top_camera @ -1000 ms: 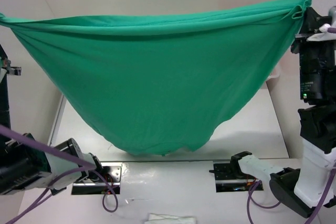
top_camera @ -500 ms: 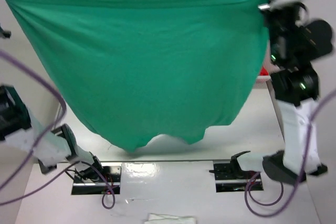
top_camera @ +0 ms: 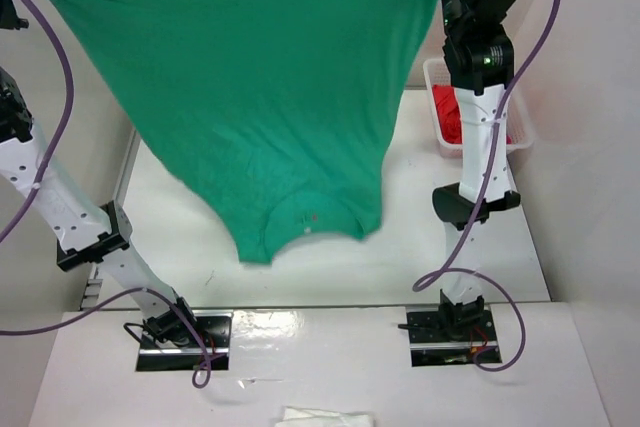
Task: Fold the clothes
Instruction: Flatten the tank top out
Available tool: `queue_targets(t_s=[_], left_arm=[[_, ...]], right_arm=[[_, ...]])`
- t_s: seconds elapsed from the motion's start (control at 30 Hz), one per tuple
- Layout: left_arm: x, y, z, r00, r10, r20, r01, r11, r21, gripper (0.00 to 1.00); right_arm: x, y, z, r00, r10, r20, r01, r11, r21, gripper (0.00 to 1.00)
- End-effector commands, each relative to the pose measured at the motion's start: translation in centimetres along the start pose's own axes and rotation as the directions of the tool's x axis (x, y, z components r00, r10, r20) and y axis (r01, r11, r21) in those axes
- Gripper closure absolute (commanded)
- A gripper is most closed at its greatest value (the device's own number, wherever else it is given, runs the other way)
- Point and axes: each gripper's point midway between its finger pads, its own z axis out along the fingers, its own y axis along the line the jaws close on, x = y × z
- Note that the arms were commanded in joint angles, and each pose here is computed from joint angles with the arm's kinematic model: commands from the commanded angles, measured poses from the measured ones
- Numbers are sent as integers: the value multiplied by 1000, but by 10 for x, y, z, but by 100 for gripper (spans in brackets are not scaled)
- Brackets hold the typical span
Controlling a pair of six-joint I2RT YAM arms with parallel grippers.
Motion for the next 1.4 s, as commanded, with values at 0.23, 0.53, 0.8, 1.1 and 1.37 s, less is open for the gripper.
queue_targets(t_s=[0.23, 0.53, 0.8, 1.1, 1.37], left_arm=[[-74, 13, -17, 970, 81, 231, -62, 994, -90, 100], [-83, -17, -48, 977, 71, 200, -73, 997, 0, 100], [39, -62, -49, 981, 33, -191, 24, 959, 284, 100], [-21, -41, -71, 990, 132, -44, -125, 982, 143, 100], [-112, -57, -136, 975, 149, 164, -153, 988, 13, 100]], right_arm=[[-49, -85, -28, 979, 118, 164, -150, 969, 198, 100], [-66, -87, -63, 988, 67, 136, -76, 995, 63, 100], [52, 6, -90, 965, -116, -234, 11, 913, -408, 100], [-9, -50, -122, 996, -8, -88, -22, 941, -336, 100], [-109, -107, -191, 986, 42, 163, -10, 980, -197, 100]])
